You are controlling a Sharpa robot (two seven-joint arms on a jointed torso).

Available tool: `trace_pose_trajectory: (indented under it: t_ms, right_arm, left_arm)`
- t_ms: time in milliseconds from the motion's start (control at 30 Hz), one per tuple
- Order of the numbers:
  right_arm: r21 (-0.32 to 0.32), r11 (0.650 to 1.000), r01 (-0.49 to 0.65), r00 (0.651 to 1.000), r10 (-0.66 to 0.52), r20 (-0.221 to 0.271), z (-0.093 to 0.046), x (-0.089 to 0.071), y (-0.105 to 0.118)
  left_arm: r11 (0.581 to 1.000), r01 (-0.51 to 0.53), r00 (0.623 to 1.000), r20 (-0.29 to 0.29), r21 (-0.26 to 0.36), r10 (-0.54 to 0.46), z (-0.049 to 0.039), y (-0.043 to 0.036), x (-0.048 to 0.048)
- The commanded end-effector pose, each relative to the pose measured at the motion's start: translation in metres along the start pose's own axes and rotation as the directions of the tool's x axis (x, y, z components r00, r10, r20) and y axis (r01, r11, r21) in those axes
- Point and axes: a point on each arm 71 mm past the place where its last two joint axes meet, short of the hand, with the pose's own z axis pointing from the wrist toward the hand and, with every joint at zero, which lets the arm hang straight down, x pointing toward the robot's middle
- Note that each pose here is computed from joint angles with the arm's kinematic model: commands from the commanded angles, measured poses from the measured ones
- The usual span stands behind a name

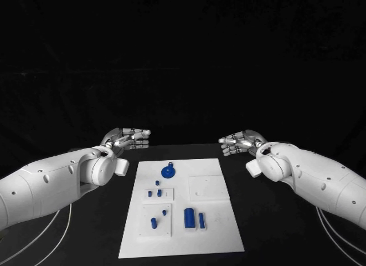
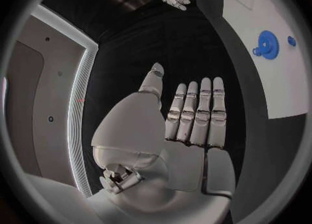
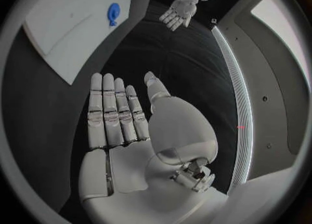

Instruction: Assemble the parts on the task board

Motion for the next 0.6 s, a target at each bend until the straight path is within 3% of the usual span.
trace_pose_trajectory:
  t_ms: [33,167,200,400,600]
  right_arm:
    - [-0.151,0.973,-0.175,0.983,0.182,0.033,0.004,-0.007,0.006]
    - [-0.174,0.961,-0.215,0.974,0.223,0.028,0.007,-0.007,0.006]
    - [-0.075,0.990,-0.115,0.992,0.118,0.038,0.006,-0.006,0.000]
    - [-0.097,0.987,-0.129,0.990,0.134,0.045,0.004,-0.001,0.003]
    - [-0.159,0.972,-0.174,0.980,0.186,0.069,-0.008,0.015,0.010]
  left_arm:
    - [0.998,0.060,0.997,0.047,0.032,-0.062,0.0045,-0.0031,-0.0023]
    - [0.997,0.070,0.996,0.061,0.036,-0.072,0.0081,-0.0032,-0.0028]
    - [1.000,0.028,0.999,0.031,0.009,-0.028,0.0065,-0.0004,-0.0006]
    - [0.999,0.032,0.999,0.039,0.014,-0.033,0.0021,0.0031,0.0065]
    - [0.999,0.044,0.997,0.069,0.031,-0.047,-0.0145,0.0128,0.0303]
